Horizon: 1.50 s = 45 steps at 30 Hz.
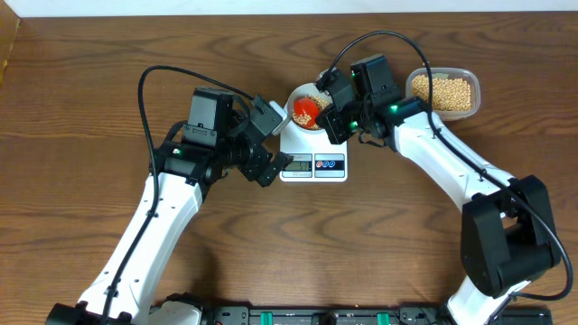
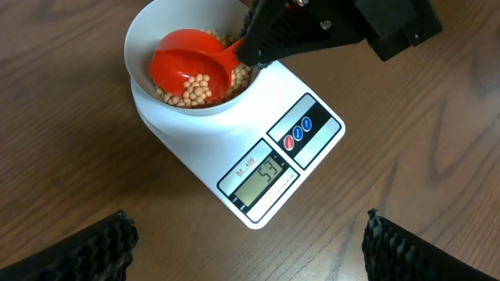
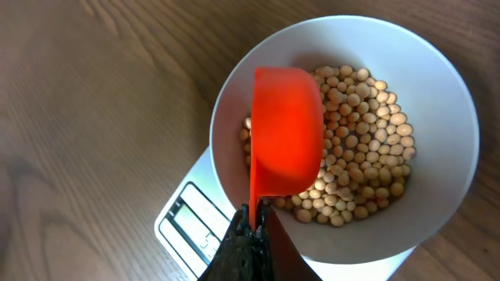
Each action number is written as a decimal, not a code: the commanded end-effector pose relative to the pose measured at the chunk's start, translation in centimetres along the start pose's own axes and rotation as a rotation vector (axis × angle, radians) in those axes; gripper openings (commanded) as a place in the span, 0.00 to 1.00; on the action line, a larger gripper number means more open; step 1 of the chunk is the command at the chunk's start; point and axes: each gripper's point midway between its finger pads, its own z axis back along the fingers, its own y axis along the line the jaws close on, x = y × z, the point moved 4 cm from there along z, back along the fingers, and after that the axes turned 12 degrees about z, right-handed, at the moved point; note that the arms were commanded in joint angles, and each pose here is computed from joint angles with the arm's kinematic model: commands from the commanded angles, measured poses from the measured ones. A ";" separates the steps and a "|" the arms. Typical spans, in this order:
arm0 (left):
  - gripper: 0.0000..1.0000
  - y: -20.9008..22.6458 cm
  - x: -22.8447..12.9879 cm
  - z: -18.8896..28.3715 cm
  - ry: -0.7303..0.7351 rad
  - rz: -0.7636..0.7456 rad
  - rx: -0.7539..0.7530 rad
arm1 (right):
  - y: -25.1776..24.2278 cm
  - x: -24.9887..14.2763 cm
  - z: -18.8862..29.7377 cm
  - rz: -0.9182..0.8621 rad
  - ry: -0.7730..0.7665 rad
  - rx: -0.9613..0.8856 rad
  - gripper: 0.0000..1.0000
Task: Scoop item into bowl and weigh 50g on scale
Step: 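Raise the red scoop with the right gripper just above the bowl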
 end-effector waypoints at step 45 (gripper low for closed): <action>0.95 -0.1 -0.3 -0.1 0.006 -0.007 -0.008 | -3.3 0.7 2.0 -0.217 -0.124 0.094 0.01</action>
